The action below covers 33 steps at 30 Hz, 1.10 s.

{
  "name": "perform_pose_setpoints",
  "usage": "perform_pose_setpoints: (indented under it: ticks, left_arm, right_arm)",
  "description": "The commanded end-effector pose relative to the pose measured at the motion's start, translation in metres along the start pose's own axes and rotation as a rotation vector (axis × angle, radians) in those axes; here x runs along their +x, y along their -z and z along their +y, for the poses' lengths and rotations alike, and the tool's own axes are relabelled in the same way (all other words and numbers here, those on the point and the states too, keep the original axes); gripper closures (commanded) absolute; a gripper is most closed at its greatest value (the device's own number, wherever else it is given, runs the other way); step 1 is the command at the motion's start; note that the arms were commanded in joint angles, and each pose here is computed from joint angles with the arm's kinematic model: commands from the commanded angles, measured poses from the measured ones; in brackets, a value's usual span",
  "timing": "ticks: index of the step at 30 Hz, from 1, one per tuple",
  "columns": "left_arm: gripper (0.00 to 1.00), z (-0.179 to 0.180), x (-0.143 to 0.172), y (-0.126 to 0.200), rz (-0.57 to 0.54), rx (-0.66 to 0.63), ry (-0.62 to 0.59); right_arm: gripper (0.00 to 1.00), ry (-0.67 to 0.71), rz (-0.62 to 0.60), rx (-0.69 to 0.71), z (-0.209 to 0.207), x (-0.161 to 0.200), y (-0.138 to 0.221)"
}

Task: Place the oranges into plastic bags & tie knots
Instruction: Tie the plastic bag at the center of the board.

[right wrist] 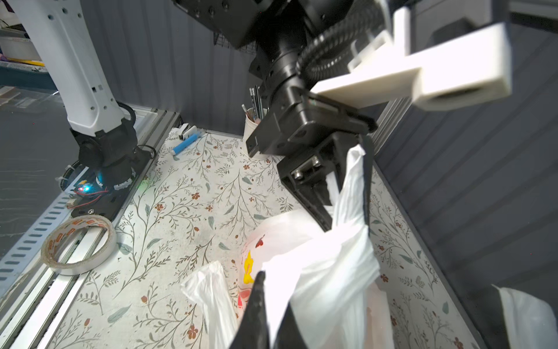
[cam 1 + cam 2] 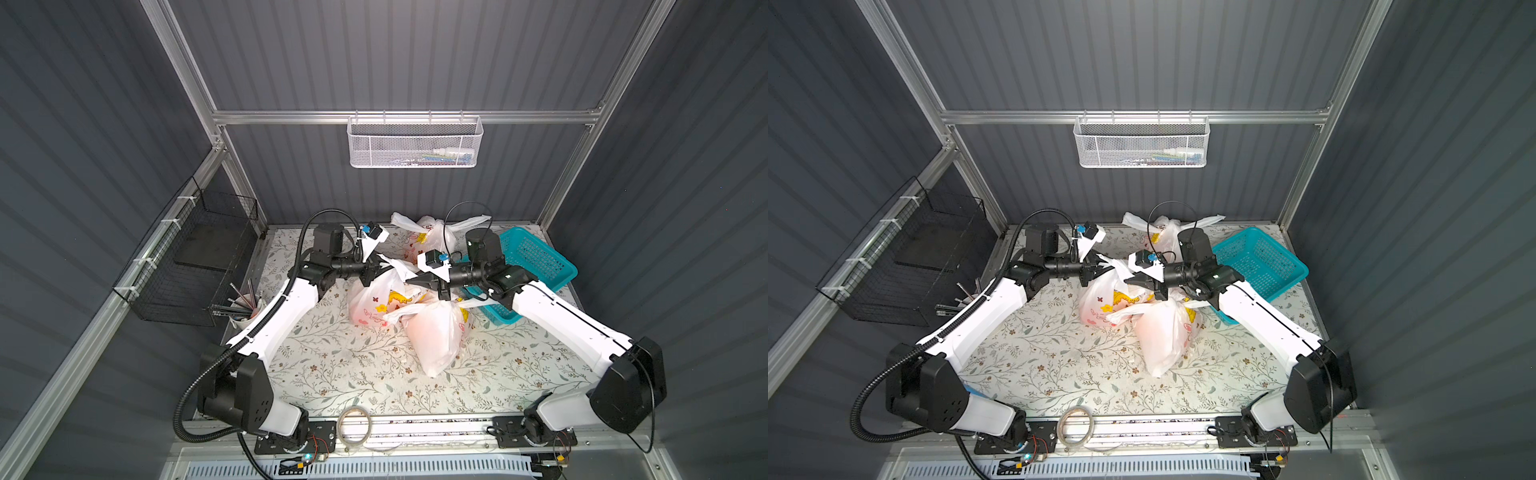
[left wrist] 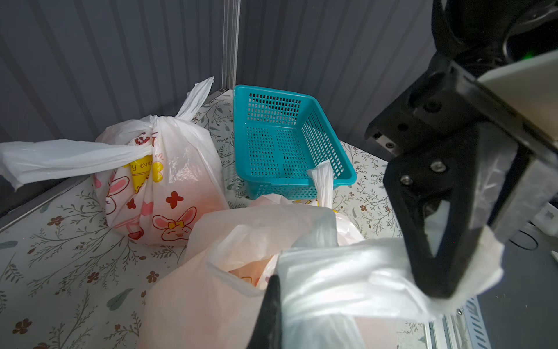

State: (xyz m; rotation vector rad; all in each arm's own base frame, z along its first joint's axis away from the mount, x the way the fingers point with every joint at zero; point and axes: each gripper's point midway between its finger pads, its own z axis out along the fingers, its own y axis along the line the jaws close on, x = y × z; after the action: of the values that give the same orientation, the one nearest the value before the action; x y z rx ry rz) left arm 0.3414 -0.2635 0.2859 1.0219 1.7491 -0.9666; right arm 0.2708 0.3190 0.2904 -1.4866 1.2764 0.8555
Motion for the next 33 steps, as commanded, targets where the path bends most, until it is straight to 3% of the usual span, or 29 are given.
perform_pose_setpoints:
  ticks: [1, 7, 12, 18, 20, 23, 25, 33]
  left_arm:
    - [1.00, 0.024, -0.004, 0.010, -0.025, -0.106, -0.008]
    - [1.00, 0.020, 0.001, 0.009, -0.019, -0.082, -0.066]
    - [1.00, 0.021, 0.001, 0.010, -0.016, -0.092, -0.090]
    - [1.00, 0.020, 0.001, 0.010, -0.018, -0.088, -0.098]
    - [1.00, 0.020, 0.001, 0.011, -0.018, -0.091, -0.098]
    - [1.00, 0.019, 0.001, 0.011, -0.015, -0.090, -0.098]
    - [1.00, 0.017, 0.000, 0.012, -0.015, -0.088, -0.105]
    - [1.00, 0.014, 0.002, 0.015, -0.004, -0.083, -0.120]
  right_arm:
    - [0.83, -0.039, 0.010, -0.018, 0.012, -0.002, 0.007]
    - [0.62, -0.062, -0.095, 0.075, -0.021, -0.058, 0.042]
    - [0.57, -0.105, -0.135, 0.224, -0.077, -0.074, 0.064]
    - [0.56, -0.240, -0.040, 0.222, -0.125, -0.054, 0.041]
    - [0.54, -0.237, -0.009, 0.166, -0.120, -0.048, 0.026]
    - [0.39, -0.191, 0.017, 0.090, -0.097, -0.038, 0.004]
    - [0.34, -0.190, 0.022, 0.051, -0.086, -0.032, -0.005]
    - [0.35, -0.236, 0.115, -0.029, -0.056, -0.001, -0.030]
